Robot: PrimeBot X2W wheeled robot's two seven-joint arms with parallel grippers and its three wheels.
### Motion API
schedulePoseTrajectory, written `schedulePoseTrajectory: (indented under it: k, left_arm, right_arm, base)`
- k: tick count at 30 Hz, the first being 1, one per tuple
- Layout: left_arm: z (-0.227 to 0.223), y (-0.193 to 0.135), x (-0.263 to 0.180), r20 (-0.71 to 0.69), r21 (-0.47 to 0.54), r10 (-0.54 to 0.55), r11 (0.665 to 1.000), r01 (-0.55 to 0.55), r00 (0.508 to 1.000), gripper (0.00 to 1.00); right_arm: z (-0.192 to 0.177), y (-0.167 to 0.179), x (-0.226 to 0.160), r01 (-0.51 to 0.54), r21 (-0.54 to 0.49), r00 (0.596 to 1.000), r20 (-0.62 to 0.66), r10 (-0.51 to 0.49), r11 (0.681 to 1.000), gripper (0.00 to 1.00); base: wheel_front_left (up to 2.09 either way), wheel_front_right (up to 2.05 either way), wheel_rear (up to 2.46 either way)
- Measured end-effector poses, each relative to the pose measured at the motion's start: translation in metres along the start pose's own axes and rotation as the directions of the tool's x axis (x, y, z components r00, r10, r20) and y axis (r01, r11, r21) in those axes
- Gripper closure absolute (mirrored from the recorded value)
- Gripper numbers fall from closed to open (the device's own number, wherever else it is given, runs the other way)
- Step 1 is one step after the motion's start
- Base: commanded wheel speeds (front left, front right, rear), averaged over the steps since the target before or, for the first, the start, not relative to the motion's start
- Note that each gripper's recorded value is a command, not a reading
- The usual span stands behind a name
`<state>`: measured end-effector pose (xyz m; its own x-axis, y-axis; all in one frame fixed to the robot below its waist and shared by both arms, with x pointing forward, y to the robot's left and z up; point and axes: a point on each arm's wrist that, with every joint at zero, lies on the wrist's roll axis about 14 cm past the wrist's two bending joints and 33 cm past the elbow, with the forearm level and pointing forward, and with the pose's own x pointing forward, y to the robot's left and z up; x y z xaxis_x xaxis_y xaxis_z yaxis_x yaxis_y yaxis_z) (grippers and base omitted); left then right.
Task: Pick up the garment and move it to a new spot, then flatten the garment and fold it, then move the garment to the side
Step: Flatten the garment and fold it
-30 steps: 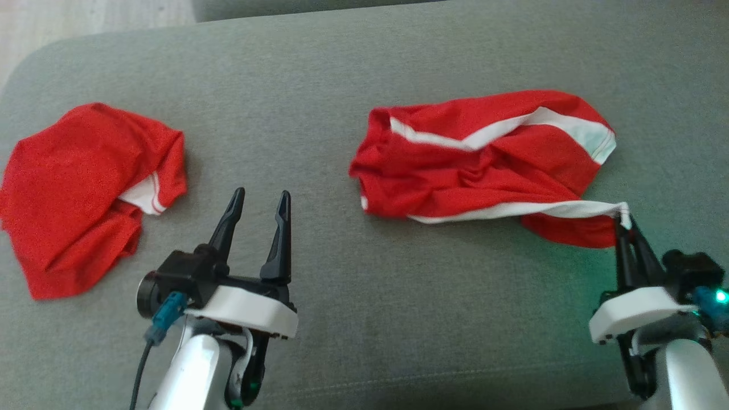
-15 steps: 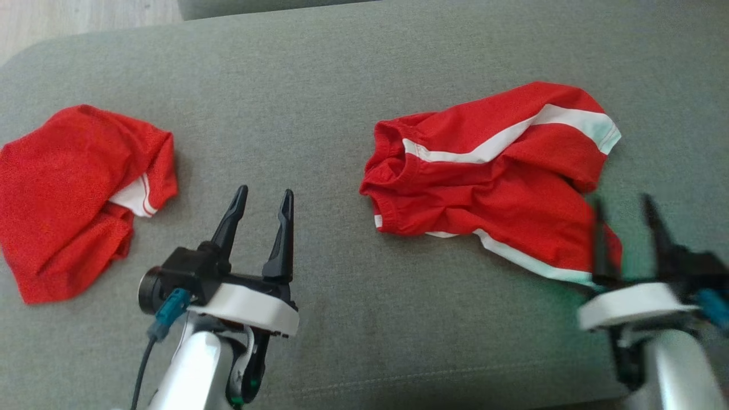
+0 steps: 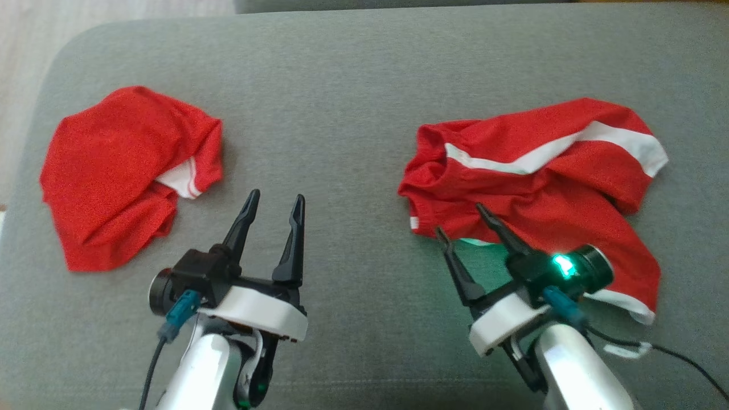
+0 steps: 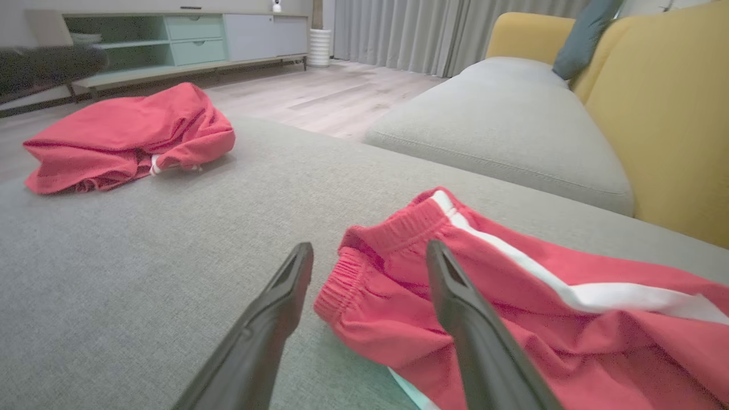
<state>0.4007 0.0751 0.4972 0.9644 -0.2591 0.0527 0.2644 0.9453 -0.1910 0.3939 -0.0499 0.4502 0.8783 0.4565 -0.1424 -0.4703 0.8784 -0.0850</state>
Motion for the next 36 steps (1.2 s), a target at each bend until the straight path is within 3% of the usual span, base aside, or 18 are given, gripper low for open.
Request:
schedulePoseTrajectory:
  k: [12,25,26,27,28,36]
  left_arm:
    - [0.009,0.024,-0.019,0.015,0.007,0.093,0.996,-0.093,0.996,0.0]
    - [0.002,0.039,-0.026,-0.006,0.005,0.143,0.99,-0.143,0.99,0.0]
    - [0.002,0.039,-0.026,-0.007,0.006,0.144,0.99,-0.144,0.99,0.0]
    - [0.002,0.039,-0.026,-0.008,0.005,0.145,0.989,-0.145,0.989,0.0]
    - [0.001,0.039,-0.026,-0.008,0.005,0.145,0.989,-0.145,0.989,0.0]
    - [0.003,0.035,-0.023,-0.004,0.005,0.134,0.991,-0.134,0.991,0.0]
  right_arm:
    - [-0.038,0.032,0.024,-0.169,-0.078,0.975,-0.16,0.155,0.983,0.0]
    - [-0.06,0.019,0.039,-0.176,-0.137,0.962,-0.235,0.141,0.975,0.0]
    - [-0.061,0.018,0.04,-0.176,-0.142,0.961,-0.238,0.139,0.974,0.1]
    - [-0.063,0.017,0.04,-0.173,-0.141,0.96,-0.244,0.135,0.975,0.8]
    - [-0.065,0.017,0.039,-0.172,-0.14,0.959,-0.25,0.133,0.975,1.0]
    - [-0.041,0.044,0.043,-0.224,-0.057,0.965,-0.149,0.213,0.973,1.0]
  base:
    - [0.0,0.0,0.0]
    - [0.0,0.0,0.0]
    - [0.0,0.0,0.0]
    - [0.0,0.0,0.0]
    - [0.0,0.0,0.0]
    - [0.0,0.0,0.0]
